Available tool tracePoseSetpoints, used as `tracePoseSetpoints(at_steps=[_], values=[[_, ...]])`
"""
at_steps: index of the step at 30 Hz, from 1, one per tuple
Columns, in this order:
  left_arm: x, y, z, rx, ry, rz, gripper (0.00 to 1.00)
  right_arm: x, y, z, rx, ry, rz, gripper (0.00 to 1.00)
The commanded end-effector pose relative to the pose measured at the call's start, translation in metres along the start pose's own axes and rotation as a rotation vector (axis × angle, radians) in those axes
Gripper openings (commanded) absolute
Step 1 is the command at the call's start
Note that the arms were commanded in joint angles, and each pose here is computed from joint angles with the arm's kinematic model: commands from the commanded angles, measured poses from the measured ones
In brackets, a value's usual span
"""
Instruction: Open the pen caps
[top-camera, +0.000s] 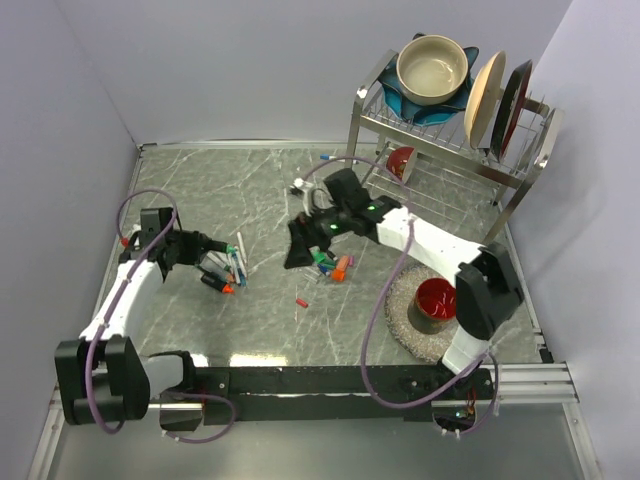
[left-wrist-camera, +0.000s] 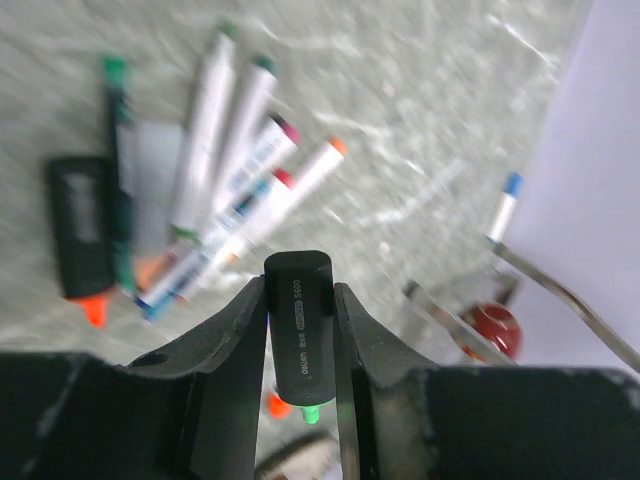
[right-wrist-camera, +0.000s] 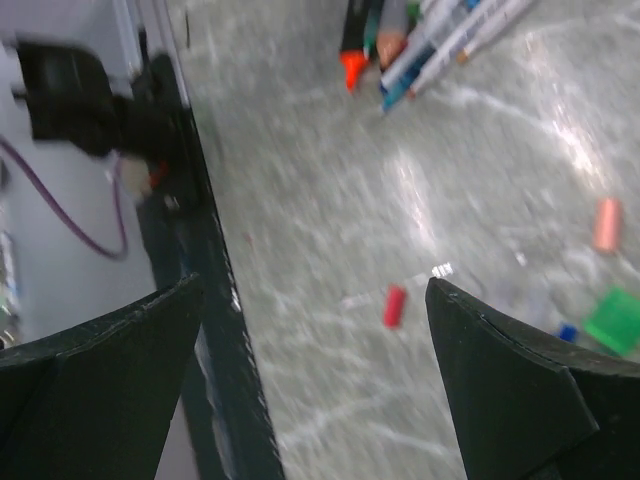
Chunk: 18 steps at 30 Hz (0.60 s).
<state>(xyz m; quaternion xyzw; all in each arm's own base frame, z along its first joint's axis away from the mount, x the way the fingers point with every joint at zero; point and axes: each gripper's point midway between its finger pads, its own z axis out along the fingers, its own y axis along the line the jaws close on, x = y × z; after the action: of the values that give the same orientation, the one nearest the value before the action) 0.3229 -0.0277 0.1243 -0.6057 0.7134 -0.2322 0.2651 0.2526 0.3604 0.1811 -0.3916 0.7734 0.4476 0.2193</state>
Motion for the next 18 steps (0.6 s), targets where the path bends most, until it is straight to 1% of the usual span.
tracePoseSetpoints(at_steps=[1, 3, 6, 9, 12, 13, 15, 16, 18], values=[[0.020, -0.030, -0.019, 0.138, 0.066, -0.063, 0.31, -0.052, 0.014, 0.024, 0.084, -0.149, 0.153, 1.00], [0.025, -0.030, -0.022, 0.144, 0.077, -0.088, 0.31, -0.061, 0.008, 0.031, 0.127, -0.180, 0.171, 1.00], [0.027, -0.027, -0.026, 0.151, 0.075, -0.124, 0.31, -0.073, 0.013, 0.039, 0.099, -0.207, 0.228, 1.00], [0.029, -0.024, -0.027, 0.157, 0.088, -0.155, 0.31, -0.083, 0.020, 0.047, 0.101, -0.225, 0.228, 0.98], [0.041, -0.023, -0.030, 0.162, 0.124, -0.158, 0.31, -0.086, 0.022, 0.060, 0.108, -0.219, 0.228, 0.93], [0.041, -0.021, -0.030, 0.160, 0.128, -0.161, 0.31, -0.087, 0.019, 0.065, 0.117, -0.214, 0.235, 0.89], [0.044, -0.021, -0.032, 0.167, 0.146, -0.177, 0.31, -0.086, 0.014, 0.071, 0.130, -0.212, 0.235, 0.88], [0.046, -0.020, -0.033, 0.173, 0.154, -0.182, 0.31, -0.088, 0.014, 0.072, 0.132, -0.216, 0.220, 0.83], [0.048, -0.020, -0.036, 0.176, 0.164, -0.186, 0.31, -0.090, 0.009, 0.075, 0.142, -0.215, 0.216, 0.81]])
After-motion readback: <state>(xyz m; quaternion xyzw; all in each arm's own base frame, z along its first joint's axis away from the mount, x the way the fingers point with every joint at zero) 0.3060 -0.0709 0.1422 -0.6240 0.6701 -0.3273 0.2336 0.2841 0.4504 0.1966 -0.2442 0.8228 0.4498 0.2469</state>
